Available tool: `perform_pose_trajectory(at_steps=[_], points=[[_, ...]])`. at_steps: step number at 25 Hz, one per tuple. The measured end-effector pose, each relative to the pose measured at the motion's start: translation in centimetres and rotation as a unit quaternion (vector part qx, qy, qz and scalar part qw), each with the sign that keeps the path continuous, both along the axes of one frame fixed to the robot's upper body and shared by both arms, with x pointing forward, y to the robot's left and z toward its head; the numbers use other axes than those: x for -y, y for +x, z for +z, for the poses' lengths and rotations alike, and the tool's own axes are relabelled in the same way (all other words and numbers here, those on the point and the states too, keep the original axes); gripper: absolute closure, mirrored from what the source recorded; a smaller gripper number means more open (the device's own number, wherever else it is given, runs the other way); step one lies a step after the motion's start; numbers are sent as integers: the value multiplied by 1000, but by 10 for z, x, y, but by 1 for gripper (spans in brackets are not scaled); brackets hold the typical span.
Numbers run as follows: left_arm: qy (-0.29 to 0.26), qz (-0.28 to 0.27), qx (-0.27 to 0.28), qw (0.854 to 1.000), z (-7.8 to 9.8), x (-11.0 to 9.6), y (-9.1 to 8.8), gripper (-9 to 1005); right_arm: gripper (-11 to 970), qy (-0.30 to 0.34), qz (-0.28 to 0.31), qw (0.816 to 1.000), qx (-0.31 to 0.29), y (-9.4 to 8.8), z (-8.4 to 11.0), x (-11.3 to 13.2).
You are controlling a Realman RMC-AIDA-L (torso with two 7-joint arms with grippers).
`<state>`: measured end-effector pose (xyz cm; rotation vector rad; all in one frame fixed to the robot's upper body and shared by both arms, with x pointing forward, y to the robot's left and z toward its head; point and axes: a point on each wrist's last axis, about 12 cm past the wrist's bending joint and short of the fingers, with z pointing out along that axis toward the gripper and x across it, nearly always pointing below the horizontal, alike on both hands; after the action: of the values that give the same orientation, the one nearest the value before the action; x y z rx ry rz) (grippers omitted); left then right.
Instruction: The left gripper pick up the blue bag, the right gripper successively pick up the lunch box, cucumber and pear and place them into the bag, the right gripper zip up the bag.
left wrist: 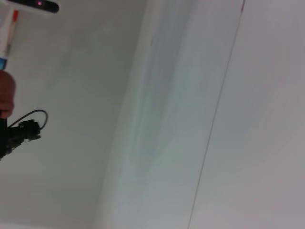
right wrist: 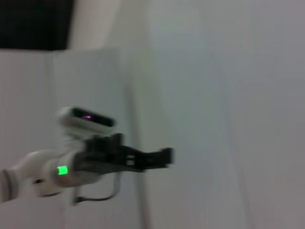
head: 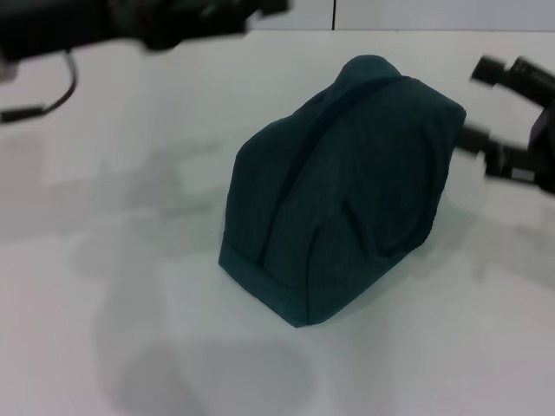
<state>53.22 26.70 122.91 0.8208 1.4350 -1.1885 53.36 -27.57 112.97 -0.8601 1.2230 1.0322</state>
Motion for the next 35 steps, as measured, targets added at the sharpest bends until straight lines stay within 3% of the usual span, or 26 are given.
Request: perform_pose_trajectory(at_steps=[6, 10, 19, 35], points=[[-11, -37, 49, 998, -47, -30, -22, 116, 74, -52, 94, 994, 14, -8, 3, -24], [3, -31, 64, 997, -77, -43, -39, 118, 74, -80, 138, 987, -3, -11, 0, -43], [65, -61, 53, 995, -117, -44, -60, 120, 74, -119, 206, 970, -44, -22, -12, -68], [60, -54, 45, 996, -138, -55, -91, 121, 74, -148, 207, 965, -64, -35, -43, -74]])
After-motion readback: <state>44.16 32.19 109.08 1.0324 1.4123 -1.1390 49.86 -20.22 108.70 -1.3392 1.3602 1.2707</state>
